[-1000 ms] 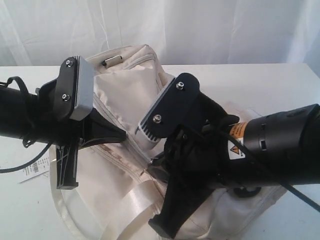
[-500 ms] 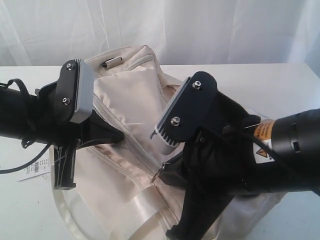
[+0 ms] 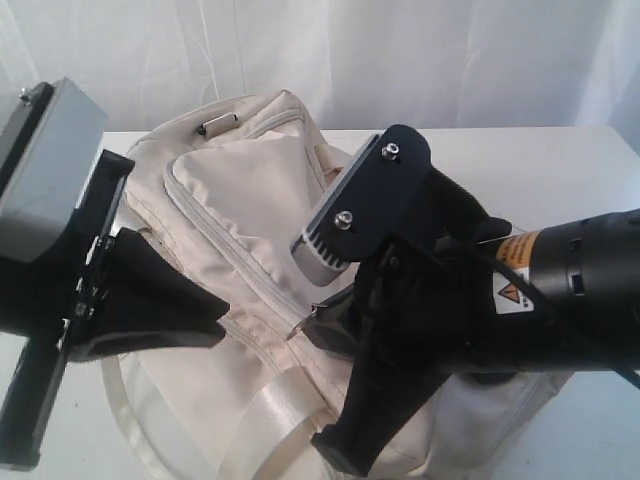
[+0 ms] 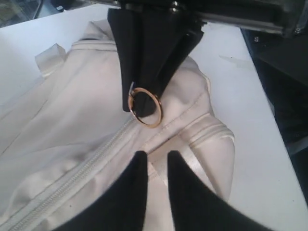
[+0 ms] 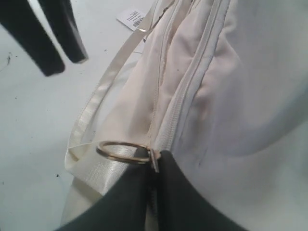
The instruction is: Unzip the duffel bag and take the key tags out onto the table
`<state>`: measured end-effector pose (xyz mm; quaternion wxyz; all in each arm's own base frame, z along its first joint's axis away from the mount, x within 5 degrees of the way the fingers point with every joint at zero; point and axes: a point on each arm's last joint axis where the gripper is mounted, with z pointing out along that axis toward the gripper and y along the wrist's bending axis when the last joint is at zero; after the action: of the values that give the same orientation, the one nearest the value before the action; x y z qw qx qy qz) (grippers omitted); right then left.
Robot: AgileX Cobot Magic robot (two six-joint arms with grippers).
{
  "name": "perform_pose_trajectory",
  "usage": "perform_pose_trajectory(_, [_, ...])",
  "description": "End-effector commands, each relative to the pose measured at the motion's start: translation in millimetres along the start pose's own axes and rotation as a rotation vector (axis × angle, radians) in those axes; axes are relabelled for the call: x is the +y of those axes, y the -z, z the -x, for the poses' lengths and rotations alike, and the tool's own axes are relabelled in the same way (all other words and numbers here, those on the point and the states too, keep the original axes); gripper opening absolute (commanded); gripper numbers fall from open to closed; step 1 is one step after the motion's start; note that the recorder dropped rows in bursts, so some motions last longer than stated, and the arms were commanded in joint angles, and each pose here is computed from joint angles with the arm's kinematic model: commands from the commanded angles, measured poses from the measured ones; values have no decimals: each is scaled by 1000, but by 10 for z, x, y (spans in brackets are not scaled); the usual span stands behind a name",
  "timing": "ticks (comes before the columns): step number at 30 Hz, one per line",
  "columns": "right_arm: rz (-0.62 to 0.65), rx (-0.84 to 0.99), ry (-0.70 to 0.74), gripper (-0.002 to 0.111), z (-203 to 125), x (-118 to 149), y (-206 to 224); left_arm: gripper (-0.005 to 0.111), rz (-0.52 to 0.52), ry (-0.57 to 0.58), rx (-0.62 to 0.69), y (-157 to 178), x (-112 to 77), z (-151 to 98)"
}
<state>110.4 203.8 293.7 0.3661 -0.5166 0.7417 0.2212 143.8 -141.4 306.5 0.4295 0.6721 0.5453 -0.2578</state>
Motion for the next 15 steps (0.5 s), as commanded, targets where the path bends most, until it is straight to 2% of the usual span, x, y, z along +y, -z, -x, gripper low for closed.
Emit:
perform_pose_trajectory(1, [-4,-16,-54,0,6,-6,-8,50,1,-17,-43,-40,-80,-67])
perform_pose_trajectory(4, [-2,-16,-79,0,7,-5,-8,61,58,-44,-129,-77,-69,-10])
perform_pose_trajectory(7, [4,-18,-92,0,8,0,-8,61,98,-72,-137,-136,-73,-6])
perform_pose_trajectory(11, [6,-18,-96,0,9,2,-8,61,72,-105,-139,-278,-135,-31])
perform_pose_trajectory(15, [10,-20,-106,0,10,5,-8,61,113,-106,-126,-356,-113,-27])
